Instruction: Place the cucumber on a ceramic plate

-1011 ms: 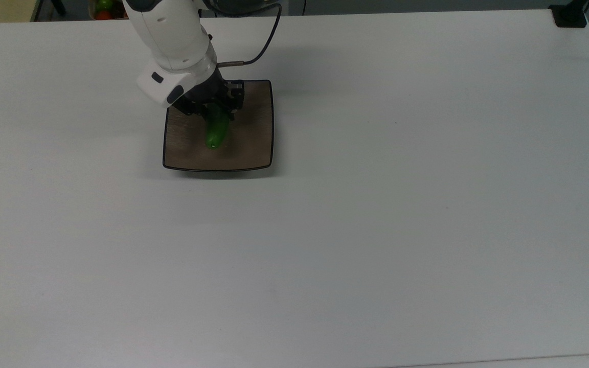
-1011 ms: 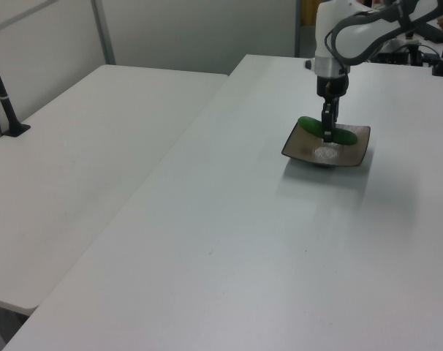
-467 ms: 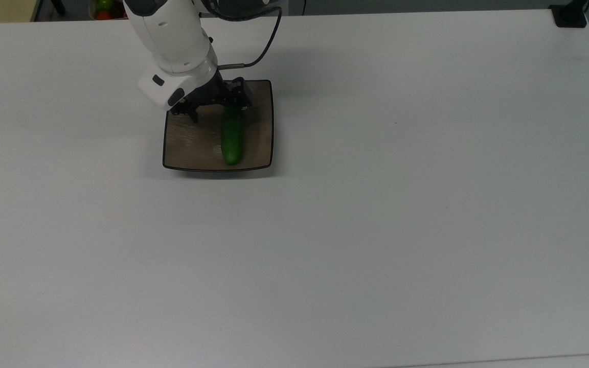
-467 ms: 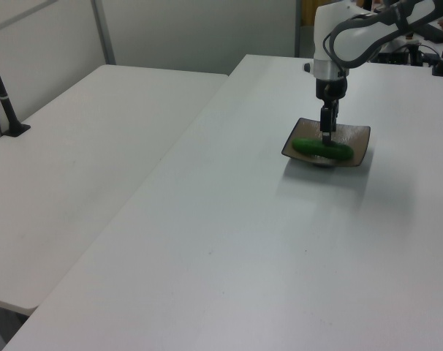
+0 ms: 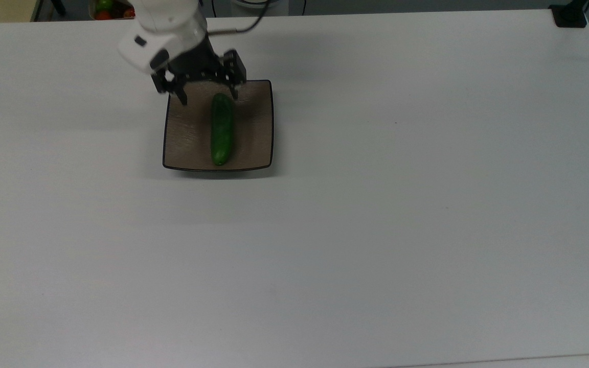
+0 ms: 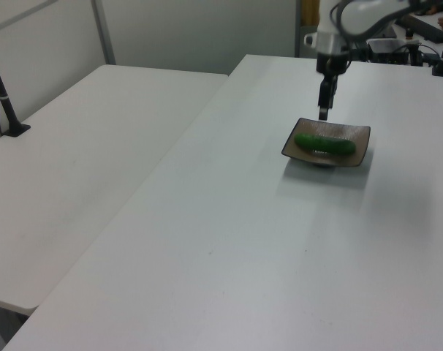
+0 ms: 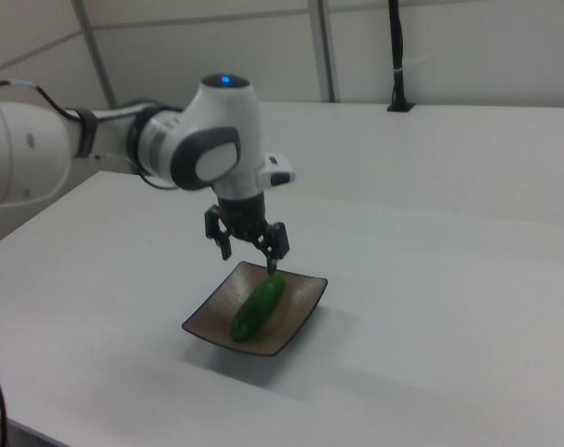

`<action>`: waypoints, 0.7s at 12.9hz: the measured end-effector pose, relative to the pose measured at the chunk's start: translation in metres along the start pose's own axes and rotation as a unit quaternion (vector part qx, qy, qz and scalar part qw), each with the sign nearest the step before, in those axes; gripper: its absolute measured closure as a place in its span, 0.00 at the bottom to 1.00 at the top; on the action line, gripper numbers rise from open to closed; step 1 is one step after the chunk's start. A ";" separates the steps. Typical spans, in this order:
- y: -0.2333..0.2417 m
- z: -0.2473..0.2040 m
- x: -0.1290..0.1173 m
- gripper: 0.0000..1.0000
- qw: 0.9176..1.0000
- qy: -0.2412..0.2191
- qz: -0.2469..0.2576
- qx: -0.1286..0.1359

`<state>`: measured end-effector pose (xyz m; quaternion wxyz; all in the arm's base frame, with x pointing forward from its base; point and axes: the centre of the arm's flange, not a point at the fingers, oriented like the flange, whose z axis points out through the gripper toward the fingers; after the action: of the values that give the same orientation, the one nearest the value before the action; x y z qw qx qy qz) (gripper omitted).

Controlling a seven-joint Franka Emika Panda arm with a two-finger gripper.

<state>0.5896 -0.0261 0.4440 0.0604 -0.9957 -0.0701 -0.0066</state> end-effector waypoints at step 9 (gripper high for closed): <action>-0.078 -0.136 -0.016 0.00 0.996 0.021 0.079 -0.038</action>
<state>0.5624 0.0322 0.5875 0.0241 -0.9993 0.0108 -0.0254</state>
